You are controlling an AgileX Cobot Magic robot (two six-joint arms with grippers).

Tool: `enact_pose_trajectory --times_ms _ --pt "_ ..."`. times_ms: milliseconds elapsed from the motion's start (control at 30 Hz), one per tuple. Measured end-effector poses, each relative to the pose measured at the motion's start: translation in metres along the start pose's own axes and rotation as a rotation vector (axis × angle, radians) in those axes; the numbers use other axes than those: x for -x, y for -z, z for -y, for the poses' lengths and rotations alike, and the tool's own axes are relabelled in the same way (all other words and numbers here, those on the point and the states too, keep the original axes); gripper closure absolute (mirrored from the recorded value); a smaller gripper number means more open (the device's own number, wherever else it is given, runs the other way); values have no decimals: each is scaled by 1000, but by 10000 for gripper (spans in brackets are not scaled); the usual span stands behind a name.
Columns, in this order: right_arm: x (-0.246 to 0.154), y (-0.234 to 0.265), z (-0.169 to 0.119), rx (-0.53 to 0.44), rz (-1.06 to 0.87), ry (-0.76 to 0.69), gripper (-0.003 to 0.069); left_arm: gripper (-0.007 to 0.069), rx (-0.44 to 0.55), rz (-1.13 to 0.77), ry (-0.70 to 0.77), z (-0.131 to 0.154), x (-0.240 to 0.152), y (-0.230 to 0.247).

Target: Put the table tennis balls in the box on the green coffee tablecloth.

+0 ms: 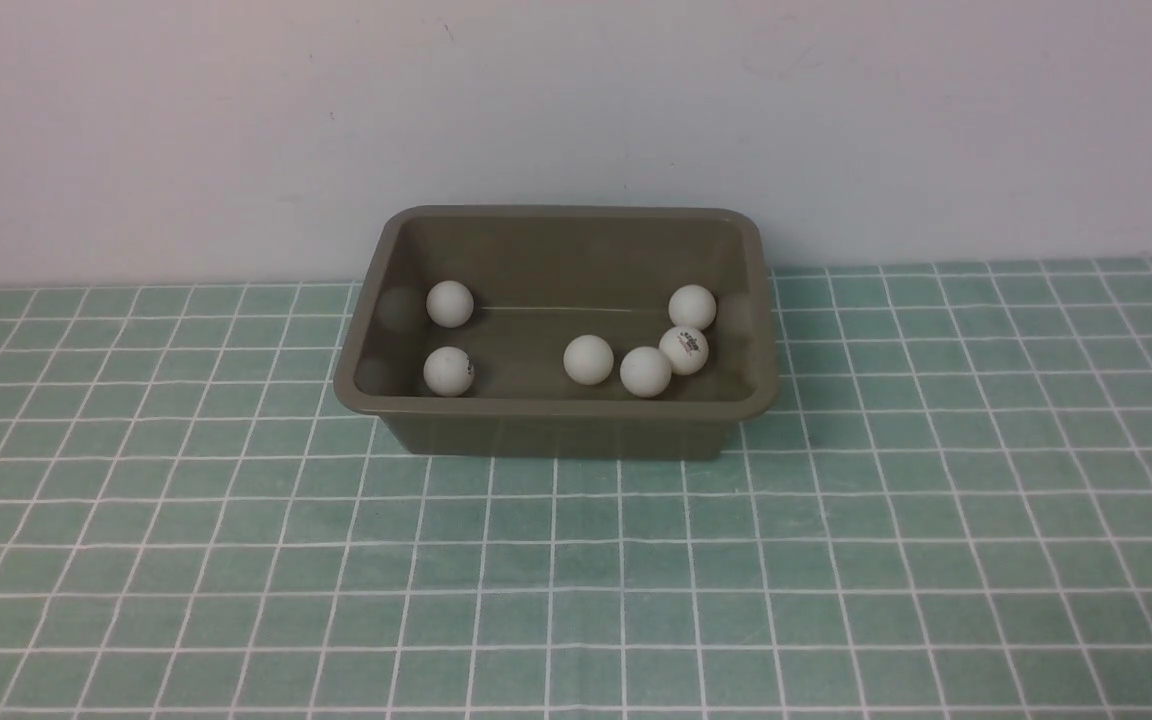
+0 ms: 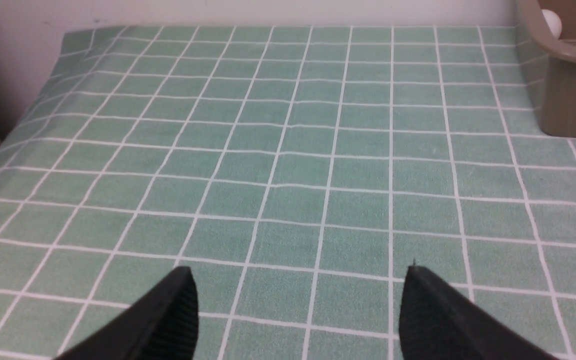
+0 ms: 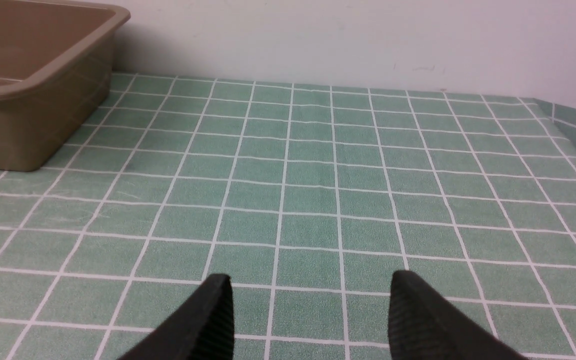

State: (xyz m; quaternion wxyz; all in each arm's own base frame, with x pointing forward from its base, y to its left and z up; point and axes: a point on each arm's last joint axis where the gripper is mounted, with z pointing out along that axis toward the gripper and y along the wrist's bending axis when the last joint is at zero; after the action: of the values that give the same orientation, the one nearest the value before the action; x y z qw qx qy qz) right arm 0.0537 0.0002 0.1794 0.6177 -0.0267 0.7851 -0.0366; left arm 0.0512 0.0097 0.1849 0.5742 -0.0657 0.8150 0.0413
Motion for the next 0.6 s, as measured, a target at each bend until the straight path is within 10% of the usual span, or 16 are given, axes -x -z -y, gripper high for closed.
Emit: enact_pose_trajectory --times_ms 600 --pt "0 0 0 0 1 0 270 137 -10 -27 -15 1 -16 -3"
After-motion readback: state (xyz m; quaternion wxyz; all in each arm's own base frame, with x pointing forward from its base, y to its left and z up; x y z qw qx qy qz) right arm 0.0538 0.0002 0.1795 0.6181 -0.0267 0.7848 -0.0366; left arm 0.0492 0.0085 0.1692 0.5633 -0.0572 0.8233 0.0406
